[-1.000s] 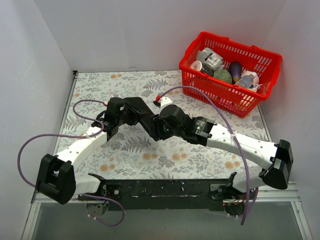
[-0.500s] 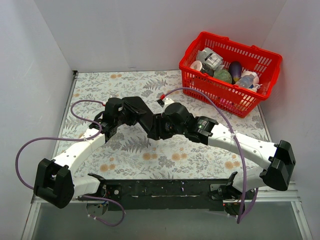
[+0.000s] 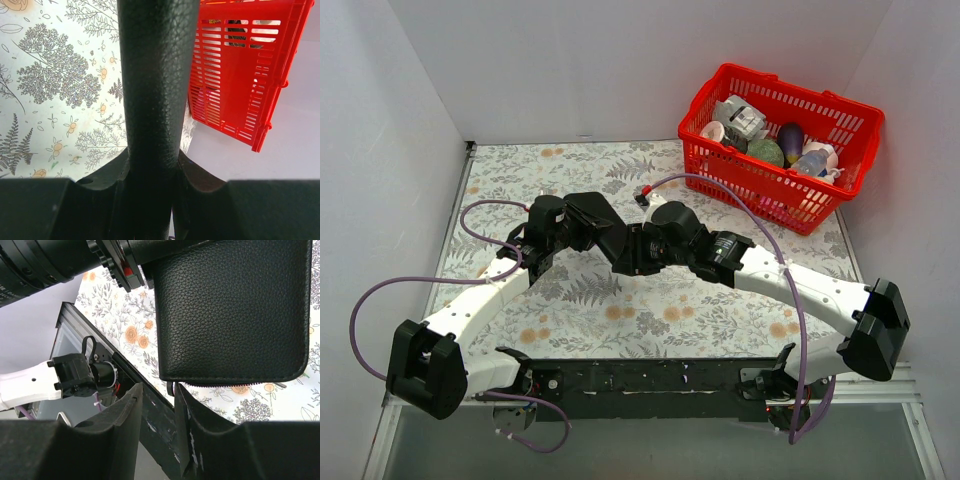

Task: Sort the hair-cutting tools
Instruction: Zip the hairdressing tool bag.

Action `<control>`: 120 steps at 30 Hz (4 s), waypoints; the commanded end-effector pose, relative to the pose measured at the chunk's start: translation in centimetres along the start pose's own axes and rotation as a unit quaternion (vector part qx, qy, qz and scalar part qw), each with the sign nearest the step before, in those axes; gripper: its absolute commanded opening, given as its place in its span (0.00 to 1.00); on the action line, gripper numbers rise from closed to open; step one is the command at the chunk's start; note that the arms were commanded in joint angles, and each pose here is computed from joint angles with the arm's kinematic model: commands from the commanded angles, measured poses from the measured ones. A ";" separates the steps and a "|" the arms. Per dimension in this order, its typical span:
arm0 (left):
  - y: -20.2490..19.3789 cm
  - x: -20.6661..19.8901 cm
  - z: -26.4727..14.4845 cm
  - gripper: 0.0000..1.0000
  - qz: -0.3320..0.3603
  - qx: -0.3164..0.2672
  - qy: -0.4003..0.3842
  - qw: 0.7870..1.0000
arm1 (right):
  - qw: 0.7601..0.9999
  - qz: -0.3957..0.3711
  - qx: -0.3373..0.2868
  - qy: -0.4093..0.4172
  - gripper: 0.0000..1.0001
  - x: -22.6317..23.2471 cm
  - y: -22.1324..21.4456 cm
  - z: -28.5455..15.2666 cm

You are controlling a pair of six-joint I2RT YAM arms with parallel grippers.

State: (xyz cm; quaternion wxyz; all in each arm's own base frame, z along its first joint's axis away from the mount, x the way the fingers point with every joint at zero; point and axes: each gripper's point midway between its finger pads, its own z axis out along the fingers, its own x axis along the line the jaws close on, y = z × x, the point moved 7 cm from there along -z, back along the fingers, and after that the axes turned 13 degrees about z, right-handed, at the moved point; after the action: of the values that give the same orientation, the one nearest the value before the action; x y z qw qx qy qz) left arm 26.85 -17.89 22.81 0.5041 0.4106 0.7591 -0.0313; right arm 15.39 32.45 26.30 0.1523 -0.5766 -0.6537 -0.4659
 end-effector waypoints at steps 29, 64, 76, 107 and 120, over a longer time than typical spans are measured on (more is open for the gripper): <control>0.9 -4.1 -2.6 0.00 -0.002 -0.007 -0.095 0.995 | 1.000 0.018 -0.011 -0.005 0.01 -1.8 0.8 1.2; -0.9 -6.0 -1.6 0.00 0.052 0.112 -0.194 0.973 | 0.992 -0.101 0.069 -0.027 0.01 -5.3 -2.4 -2.3; -1.1 -6.3 -1.3 0.00 0.060 0.126 -0.212 0.967 | 0.983 -0.144 0.107 -0.034 0.01 -5.8 -3.9 -3.6; -4.1 -5.1 -3.9 0.00 0.130 0.251 -0.326 0.902 | 0.949 -0.260 0.120 -0.130 0.01 -10.1 -5.2 -7.0; -4.4 -5.5 -6.9 0.00 0.172 0.255 -0.374 0.875 | 0.945 -0.262 0.111 -0.163 0.01 -11.9 -5.4 -9.4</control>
State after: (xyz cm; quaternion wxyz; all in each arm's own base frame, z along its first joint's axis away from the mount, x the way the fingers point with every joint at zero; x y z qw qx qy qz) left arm 22.33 -21.62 24.50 0.5830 0.5843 0.4987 -0.2646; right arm 11.03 21.42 21.87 0.0187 -0.4083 -0.8293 -0.3811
